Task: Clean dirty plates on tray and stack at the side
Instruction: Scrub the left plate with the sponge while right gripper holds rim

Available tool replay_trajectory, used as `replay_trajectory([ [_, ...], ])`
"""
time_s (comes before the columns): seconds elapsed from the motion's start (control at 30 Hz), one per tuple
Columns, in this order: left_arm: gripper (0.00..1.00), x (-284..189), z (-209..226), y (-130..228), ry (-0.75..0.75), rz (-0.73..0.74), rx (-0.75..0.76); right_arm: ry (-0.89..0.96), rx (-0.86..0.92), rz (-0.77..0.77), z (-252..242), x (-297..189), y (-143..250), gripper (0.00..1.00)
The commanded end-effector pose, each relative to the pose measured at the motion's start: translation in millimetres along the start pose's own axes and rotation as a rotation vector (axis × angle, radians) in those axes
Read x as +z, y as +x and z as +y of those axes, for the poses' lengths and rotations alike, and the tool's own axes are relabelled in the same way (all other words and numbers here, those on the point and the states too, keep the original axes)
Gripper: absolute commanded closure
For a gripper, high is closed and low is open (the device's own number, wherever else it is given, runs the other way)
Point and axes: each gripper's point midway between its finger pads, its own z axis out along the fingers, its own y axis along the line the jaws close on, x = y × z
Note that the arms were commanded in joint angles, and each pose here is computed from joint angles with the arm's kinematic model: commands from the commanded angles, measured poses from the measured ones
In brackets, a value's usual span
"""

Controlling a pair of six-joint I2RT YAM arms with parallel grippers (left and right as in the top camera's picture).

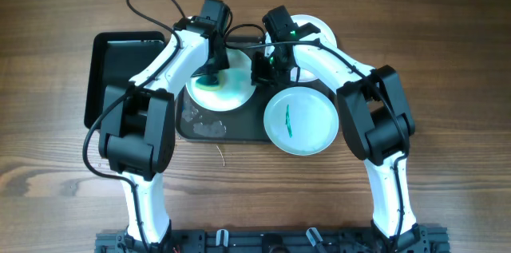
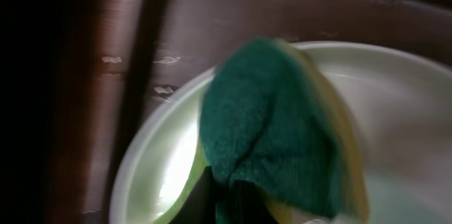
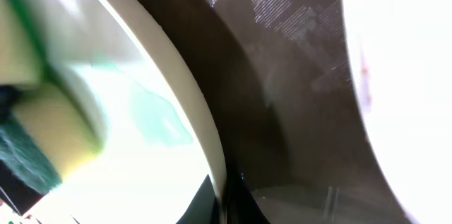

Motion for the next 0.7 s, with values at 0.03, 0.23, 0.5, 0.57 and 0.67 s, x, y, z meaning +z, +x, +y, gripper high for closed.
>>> replay_trajectory([
  [0.03,0.96,-0.2,37.1,-1.1,-0.198,-0.02,-0.012,0.053,0.016,0.047,-21.6,19.6,11.6,0.96],
  [0.23,0.96,-25.7,-66.4,70.7,0.446,0.358,0.134,0.053,0.017,0.047,-21.6,19.6,11.8,0.96],
  [0.5,0.96,-32.0,-92.9,49.6,0.588,0.261,0.18,0.053,0.017,0.048,-21.7,19.6,12.0,0.96],
  [0.57,0.96,-25.2,-88.2,37.5,0.538,0.201,0.181,0.054,0.017,0.048,-21.7,19.6,11.9,0.96],
  [0.67,0.96,-12.2,-71.3,15.9,0.403,0.095,0.177,0.054,0.016,0.048,-21.7,19.6,11.9,0.96],
])
